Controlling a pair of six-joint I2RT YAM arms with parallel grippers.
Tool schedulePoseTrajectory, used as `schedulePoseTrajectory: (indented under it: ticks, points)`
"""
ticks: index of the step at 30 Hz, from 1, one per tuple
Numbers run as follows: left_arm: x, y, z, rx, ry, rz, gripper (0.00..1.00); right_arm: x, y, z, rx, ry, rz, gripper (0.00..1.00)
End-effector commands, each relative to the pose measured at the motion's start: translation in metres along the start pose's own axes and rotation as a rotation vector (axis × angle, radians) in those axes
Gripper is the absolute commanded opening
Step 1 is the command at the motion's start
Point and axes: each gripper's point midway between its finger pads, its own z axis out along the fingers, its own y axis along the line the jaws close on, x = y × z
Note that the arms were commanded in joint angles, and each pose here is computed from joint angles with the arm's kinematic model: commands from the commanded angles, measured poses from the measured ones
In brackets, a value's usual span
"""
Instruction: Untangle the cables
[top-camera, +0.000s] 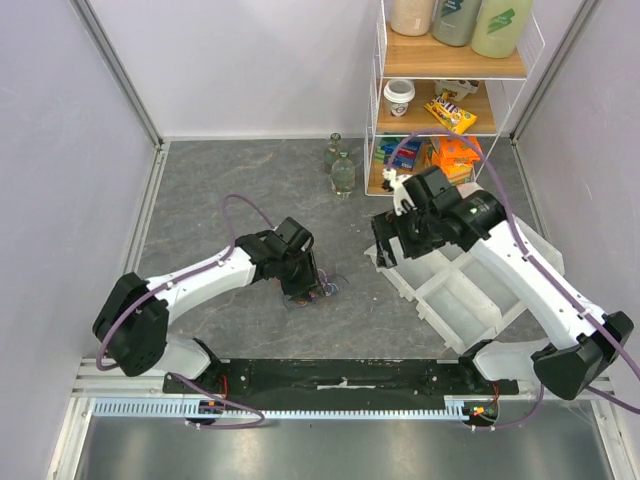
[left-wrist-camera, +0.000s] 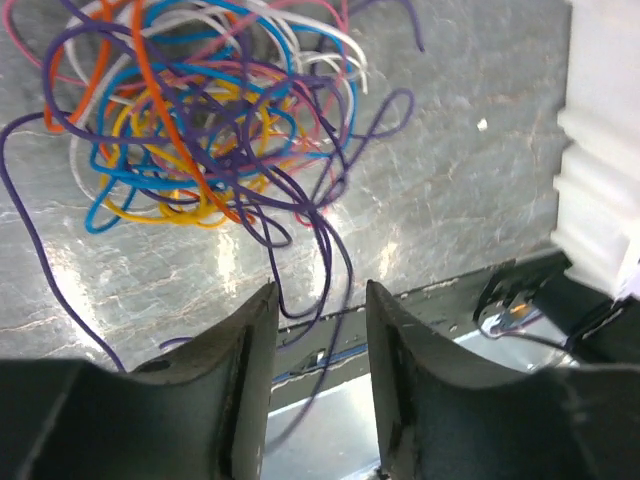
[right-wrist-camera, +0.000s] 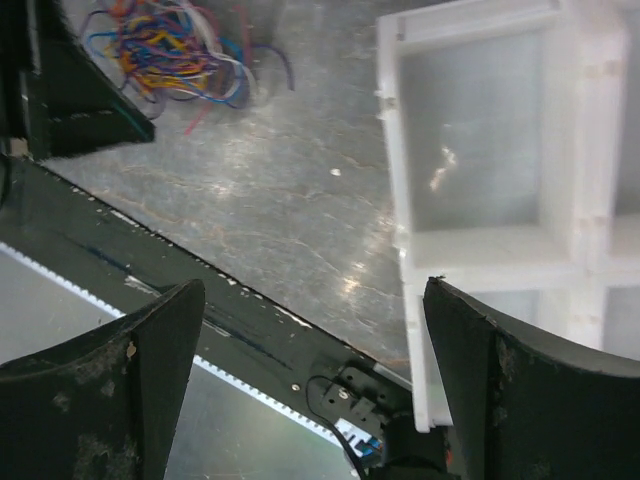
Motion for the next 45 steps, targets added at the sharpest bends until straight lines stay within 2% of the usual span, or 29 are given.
schedulePoseTrajectory:
  ticks: [1,3,5,7,9,12,14,17,19,21,22,24,27,29,32,33,35,38,39,41,43,45]
  points:
    - [-0.007,-0.041,-0.038,0.141,-0.12,0.069,0.51,-0.015,0.041,0.022,-0.161,-0.068,-0.006,0.98]
    - [-0.015,-0.034,-0.062,0.151,-0.238,0.028,0.6,-0.012,0.056,0.041,-0.215,-0.05,0.014,0.98]
    - [-0.025,-0.019,-0.085,0.17,-0.374,-0.046,0.83,-0.011,0.069,0.057,-0.234,-0.05,0.01,0.98]
    - [-0.029,0.0,-0.1,0.18,-0.451,-0.117,0.89,-0.013,0.081,0.067,-0.234,-0.063,-0.011,0.98]
    - [-0.024,0.023,-0.106,0.157,-0.466,-0.182,0.89,-0.017,0.091,0.078,-0.246,-0.07,-0.017,0.98]
    - [-0.017,0.042,-0.103,0.123,-0.452,-0.229,0.81,-0.016,0.107,0.099,-0.267,-0.063,-0.032,0.95]
    - [-0.015,0.051,-0.101,0.109,-0.449,-0.254,0.78,-0.012,0.118,0.118,-0.289,-0.057,-0.059,0.82]
    - [-0.015,0.049,-0.097,0.127,-0.433,-0.263,0.77,0.001,0.129,0.145,-0.29,-0.039,-0.122,0.74]
    - [-0.012,0.046,-0.089,0.151,-0.386,-0.26,0.77,0.011,0.132,0.159,-0.311,-0.025,-0.112,0.61]
    - [-0.012,0.043,-0.081,0.16,-0.351,-0.26,0.76,0.022,0.131,0.169,-0.32,-0.003,-0.105,0.34]
    - [-0.009,0.039,-0.078,0.18,-0.308,-0.247,0.77,0.027,0.129,0.174,-0.315,0.009,-0.101,0.29]
    - [-0.009,0.035,-0.074,0.193,-0.271,-0.231,0.8,0.036,0.126,0.182,-0.301,0.031,-0.107,0.3]
    - [-0.012,0.026,-0.069,0.213,-0.223,-0.197,0.86,0.051,0.119,0.194,-0.277,0.053,-0.115,0.39]
    - [-0.011,0.019,-0.062,0.231,-0.179,-0.174,0.85,0.056,0.121,0.199,-0.288,0.056,-0.116,0.41]
    - [-0.009,0.014,-0.05,0.219,-0.113,-0.165,0.8,0.062,0.122,0.208,-0.293,0.062,-0.104,0.41]
    - [-0.01,0.014,-0.048,0.211,-0.101,-0.169,0.78,0.063,0.12,0.211,-0.284,0.065,-0.104,0.39]
    - [-0.011,0.012,-0.043,0.207,-0.089,-0.171,0.74,0.06,0.12,0.21,-0.277,0.055,-0.113,0.28]
    - [-0.016,0.007,-0.037,0.224,-0.097,-0.166,0.71,0.043,0.116,0.192,-0.24,0.003,-0.127,0.05]
    - [-0.02,0.005,-0.036,0.23,-0.1,-0.163,0.71,0.038,0.112,0.184,-0.21,-0.006,-0.132,0.0]
    - [-0.021,0.002,-0.027,0.235,-0.07,-0.148,0.73,0.03,0.108,0.164,-0.186,-0.026,-0.151,0.0]
    - [-0.019,-0.009,-0.015,0.276,0.016,-0.12,0.8,0.029,0.108,0.143,-0.202,-0.043,-0.164,0.0]
    - [-0.019,-0.018,0.0,0.279,0.1,-0.084,0.81,0.035,0.113,0.129,-0.251,-0.045,-0.17,0.0]
